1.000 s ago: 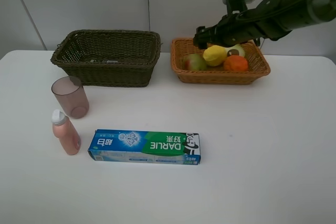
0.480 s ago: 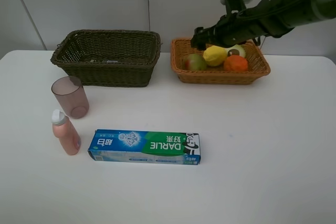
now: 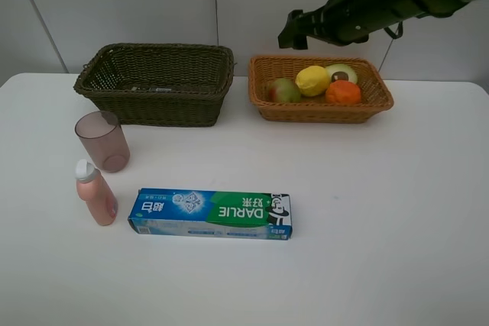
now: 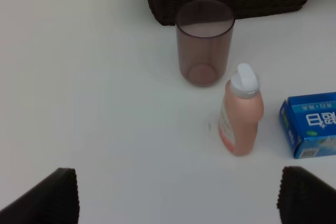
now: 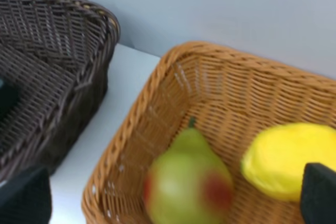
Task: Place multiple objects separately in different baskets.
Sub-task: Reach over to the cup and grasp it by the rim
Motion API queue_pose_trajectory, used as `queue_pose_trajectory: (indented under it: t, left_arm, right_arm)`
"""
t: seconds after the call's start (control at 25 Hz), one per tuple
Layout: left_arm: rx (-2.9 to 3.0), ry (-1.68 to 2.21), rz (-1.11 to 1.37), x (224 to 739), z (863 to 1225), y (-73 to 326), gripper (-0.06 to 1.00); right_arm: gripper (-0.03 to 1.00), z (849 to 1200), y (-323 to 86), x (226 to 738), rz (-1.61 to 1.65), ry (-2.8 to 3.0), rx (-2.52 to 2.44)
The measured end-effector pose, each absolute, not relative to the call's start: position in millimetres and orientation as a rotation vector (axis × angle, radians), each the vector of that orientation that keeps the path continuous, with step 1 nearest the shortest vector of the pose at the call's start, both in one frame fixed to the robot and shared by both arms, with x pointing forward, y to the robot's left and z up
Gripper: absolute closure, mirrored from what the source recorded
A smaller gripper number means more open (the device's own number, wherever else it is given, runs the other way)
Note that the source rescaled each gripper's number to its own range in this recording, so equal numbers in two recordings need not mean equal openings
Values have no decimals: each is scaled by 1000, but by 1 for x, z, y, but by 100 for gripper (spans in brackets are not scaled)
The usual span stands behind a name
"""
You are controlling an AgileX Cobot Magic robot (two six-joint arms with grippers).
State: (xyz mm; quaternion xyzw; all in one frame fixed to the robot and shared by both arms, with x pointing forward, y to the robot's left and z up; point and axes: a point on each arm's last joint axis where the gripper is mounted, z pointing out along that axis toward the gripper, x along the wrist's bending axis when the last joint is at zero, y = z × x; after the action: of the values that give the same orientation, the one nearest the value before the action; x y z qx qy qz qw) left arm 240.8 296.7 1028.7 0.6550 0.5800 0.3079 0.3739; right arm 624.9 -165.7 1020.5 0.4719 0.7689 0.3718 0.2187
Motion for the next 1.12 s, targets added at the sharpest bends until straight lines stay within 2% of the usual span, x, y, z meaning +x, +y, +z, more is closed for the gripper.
queue_pose_trajectory:
  t: [0.48, 1.12]
  left_arm:
    - [1677, 1485, 789, 241, 1029, 297, -5]
    - [1677, 1485, 789, 241, 1029, 297, -5]
  right_arm:
    - [-3, 1045, -203, 549, 797, 2118, 1342]
    - [-3, 1090, -240, 436, 795, 2096, 1351]
